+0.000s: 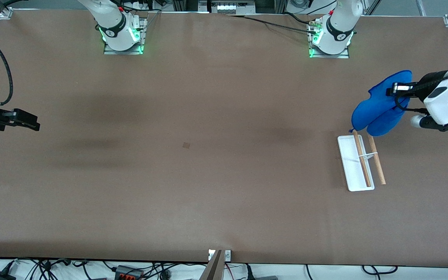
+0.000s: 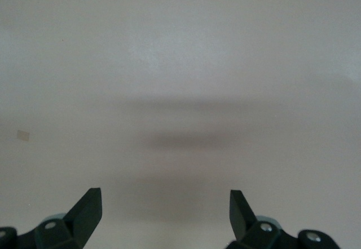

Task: Pass towel and hang on rack
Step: 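Carry the towel with the left gripper while the right gripper withdraws, then lower the towel over the wooden dowels with the left gripper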

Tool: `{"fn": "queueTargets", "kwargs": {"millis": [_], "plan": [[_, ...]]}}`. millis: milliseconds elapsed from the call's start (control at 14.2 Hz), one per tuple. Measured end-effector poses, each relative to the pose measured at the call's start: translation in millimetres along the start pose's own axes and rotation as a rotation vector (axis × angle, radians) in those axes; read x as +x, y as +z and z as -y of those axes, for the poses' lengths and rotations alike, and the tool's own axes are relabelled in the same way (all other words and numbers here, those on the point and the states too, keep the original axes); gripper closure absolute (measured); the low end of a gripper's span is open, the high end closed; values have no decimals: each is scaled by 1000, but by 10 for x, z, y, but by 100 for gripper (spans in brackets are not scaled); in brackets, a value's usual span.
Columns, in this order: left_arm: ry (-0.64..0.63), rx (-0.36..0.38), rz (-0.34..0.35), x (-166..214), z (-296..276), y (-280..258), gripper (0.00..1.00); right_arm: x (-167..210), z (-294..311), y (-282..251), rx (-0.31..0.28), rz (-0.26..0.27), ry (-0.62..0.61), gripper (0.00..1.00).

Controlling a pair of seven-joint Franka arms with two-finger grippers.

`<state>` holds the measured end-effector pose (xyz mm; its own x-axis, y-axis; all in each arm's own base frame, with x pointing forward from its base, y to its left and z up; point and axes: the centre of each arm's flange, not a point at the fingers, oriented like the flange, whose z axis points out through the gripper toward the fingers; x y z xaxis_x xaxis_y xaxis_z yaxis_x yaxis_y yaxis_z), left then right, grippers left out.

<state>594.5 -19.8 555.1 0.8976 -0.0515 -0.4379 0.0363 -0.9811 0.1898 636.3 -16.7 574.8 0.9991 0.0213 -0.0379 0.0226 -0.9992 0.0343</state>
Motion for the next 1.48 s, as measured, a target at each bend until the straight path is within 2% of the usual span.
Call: {"fn": "queueTargets", "kwargs": {"millis": [141,281,562,773,1265,1476], "plan": [[-3,-39,-14,191,-4,91,97,-35,33,-41,0,-5,-5,0],[-10,-76,-57,437,46,177,97,-103,35,-56,0,-4,-5,0],[-34,-101,-111,829,200,367,97,-386,6,80,-4,-41,5,0],[-17,-99,-125,884,225,387,97,-581,-9,107,-5,-37,39,0],[-16,-102,-127,949,266,427,97,-608,-8,87,-5,-44,41,0],[-25,-103,-182,1046,276,510,97,-611,-10,43,-5,-52,41,0]]}}
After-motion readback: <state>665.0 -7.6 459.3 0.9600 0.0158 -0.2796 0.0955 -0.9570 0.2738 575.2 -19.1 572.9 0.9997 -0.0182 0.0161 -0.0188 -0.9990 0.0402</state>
